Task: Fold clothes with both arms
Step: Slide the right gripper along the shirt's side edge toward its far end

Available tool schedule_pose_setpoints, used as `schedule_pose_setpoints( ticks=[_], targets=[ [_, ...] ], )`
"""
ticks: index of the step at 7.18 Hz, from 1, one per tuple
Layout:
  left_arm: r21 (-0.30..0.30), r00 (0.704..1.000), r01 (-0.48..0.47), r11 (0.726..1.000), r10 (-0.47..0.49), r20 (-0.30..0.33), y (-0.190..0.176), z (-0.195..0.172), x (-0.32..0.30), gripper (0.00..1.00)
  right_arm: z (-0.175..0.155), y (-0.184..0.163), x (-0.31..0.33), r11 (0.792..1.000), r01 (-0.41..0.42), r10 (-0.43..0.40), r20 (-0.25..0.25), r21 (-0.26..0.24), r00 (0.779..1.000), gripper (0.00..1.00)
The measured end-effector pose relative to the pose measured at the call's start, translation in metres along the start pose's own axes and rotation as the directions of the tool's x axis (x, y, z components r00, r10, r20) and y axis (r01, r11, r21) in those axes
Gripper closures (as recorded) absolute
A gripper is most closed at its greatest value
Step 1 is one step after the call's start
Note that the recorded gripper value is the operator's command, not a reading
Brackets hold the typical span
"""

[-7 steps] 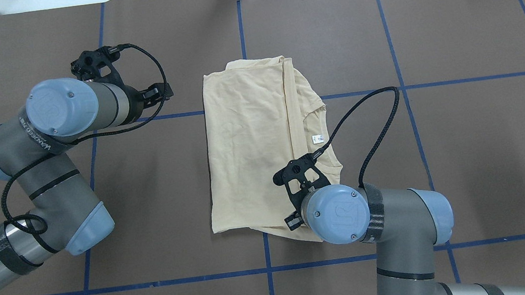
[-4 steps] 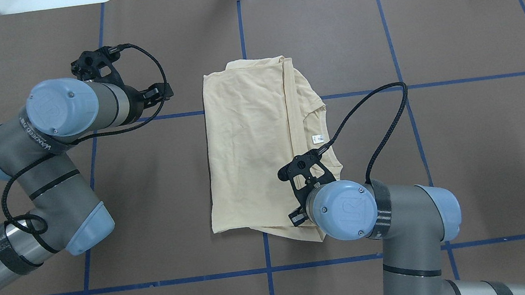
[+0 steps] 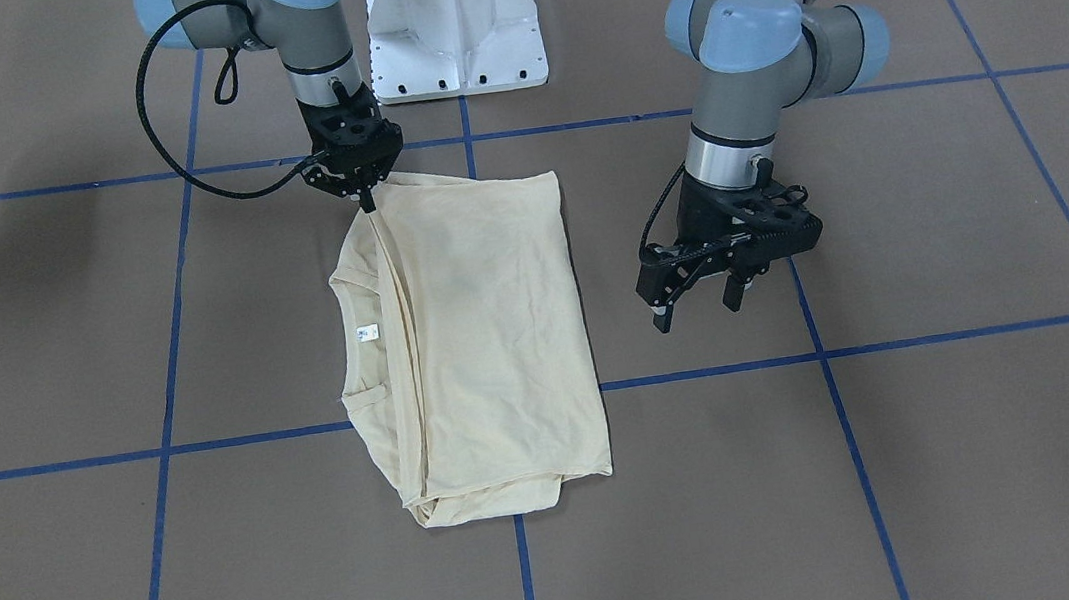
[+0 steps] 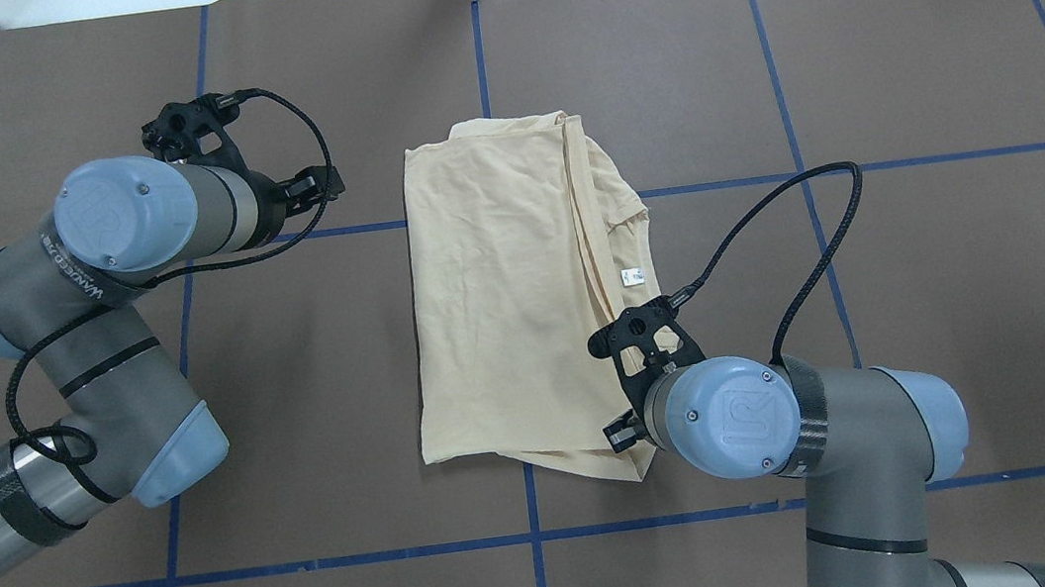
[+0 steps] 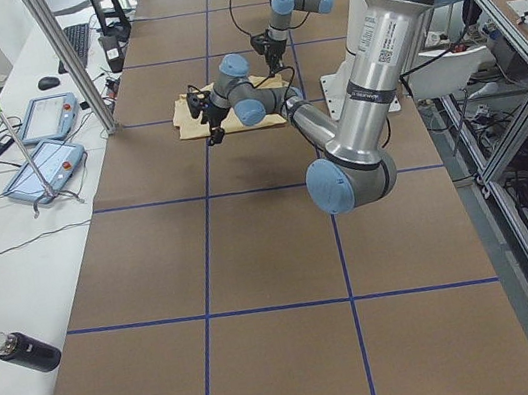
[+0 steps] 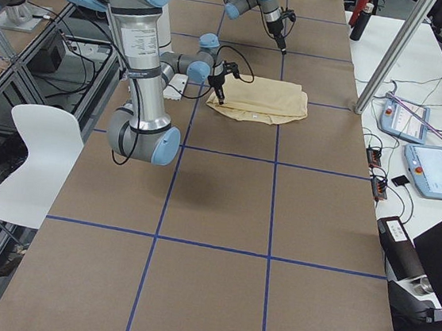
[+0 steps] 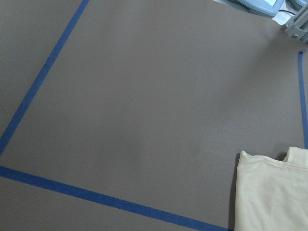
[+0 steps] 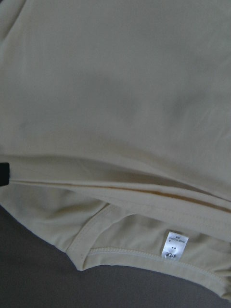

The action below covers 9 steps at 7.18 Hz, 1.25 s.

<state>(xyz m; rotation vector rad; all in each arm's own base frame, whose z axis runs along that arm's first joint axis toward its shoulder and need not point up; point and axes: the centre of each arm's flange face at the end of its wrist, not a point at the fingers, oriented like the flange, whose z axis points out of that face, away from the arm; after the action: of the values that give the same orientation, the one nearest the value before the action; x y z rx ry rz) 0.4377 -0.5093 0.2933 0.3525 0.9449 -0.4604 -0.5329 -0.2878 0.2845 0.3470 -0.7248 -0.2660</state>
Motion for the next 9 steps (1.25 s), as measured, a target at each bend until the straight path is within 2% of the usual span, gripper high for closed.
schedule_pose_setpoints(
  ticks=[2, 3, 4, 6, 9],
  targets=[
    [0.000, 1.000, -0.002, 1.000, 0.002, 0.000, 0.000, 0.001, 0.000, 0.00, 0.000, 0.005, -0.002, 0.999, -0.048, 0.048, 0.011, -0.021, 0.999, 0.99],
    [0.000, 1.000, -0.003, 1.000, 0.003, 0.000, 0.000, 0.001, 0.000, 0.00, 0.000, 0.006, -0.003, 0.998, -0.055, 0.055, 0.013, -0.026, 0.998, 0.42],
    [0.000, 1.000, -0.005, 1.000, 0.005, -0.001, 0.000, 0.001, 0.000, 0.00, 0.001, 0.007, -0.003, 0.998, -0.057, 0.057, 0.017, -0.035, 0.998, 0.00],
    [0.001, 1.000, -0.008, 1.000, 0.008, -0.004, 0.000, 0.001, 0.001, 0.00, 0.000, 0.004, -0.001, 0.998, -0.057, 0.058, 0.022, -0.036, 0.998, 0.00],
    [0.000, 1.000, -0.010, 1.000, 0.010, -0.008, 0.000, 0.000, 0.003, 0.00, -0.006, -0.025, 0.020, 0.998, -0.058, 0.058, 0.009, 0.002, 0.998, 0.00]
  ],
)
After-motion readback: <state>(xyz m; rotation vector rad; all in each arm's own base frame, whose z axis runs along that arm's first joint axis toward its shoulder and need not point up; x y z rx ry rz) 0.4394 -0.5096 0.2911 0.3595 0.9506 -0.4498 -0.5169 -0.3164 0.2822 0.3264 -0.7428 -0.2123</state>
